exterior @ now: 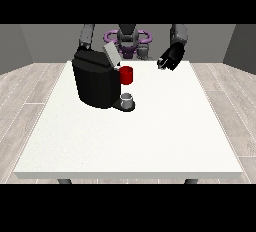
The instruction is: Insert the coffee pod into the coffee machine and close the lid
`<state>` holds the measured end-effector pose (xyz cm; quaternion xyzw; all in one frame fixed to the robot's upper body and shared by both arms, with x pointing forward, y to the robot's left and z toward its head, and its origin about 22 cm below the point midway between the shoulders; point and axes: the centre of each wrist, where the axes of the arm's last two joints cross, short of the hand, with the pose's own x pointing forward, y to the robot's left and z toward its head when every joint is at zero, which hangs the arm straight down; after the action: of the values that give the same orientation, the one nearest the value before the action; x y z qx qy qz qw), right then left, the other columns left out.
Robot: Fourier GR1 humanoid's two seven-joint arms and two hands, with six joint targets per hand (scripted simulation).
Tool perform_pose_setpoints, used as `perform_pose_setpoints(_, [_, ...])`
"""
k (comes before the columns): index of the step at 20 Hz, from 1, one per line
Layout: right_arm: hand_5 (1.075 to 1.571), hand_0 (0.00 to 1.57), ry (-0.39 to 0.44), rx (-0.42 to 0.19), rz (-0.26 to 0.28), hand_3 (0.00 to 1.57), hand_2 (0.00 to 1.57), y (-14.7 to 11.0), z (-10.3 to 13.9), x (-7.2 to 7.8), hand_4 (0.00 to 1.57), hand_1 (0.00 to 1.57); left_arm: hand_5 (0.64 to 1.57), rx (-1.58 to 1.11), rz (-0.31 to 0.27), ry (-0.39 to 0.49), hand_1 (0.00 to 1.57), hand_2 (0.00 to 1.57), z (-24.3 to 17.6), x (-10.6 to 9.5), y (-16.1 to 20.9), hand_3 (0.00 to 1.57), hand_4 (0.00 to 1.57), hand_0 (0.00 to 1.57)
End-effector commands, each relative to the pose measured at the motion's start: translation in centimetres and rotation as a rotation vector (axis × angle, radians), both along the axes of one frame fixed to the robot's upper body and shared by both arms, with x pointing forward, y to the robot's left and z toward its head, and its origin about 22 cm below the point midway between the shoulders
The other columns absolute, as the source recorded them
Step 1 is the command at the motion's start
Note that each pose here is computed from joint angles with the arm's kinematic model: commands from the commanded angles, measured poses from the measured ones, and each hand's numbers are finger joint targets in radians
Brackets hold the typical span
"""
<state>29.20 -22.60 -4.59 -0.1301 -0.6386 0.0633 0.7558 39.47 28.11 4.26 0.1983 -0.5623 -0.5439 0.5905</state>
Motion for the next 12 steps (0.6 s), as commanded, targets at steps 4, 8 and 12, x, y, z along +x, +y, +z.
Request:
perform_pose_setpoints(4, [1.571, 0.0, -0.034, -0.003, 0.017, 0.0, 0.0, 0.5, 0.9, 1.2, 0.0, 0.0, 1.571, 0.005, -0.036, -0.082, 1.34, 1.37, 8.4, 3.3, -2.4, 1.35, 0.56, 1.34])
perform_pose_setpoints(8, [1.571, 0.0, -0.048, 0.052, 0.051, 0.0, 0.0, 1.3, 1.6, 1.3, 0.0, 0.0, 1.571, -0.019, -0.019, -0.075, 1.34, 1.37, 7.6, 3.4, -5.5, 1.35, 0.56, 1.34])
perform_pose_setpoints(12, [1.571, 0.0, -0.122, 0.036, 0.058, 0.0, 0.0, 1.2, 1.3, 1.2, 0.0, 0.0, 1.571, -0.087, 0.001, -0.101, 1.38, 1.4, 11.6, 4.6, -5.6, 1.38, 0.52, 1.38])
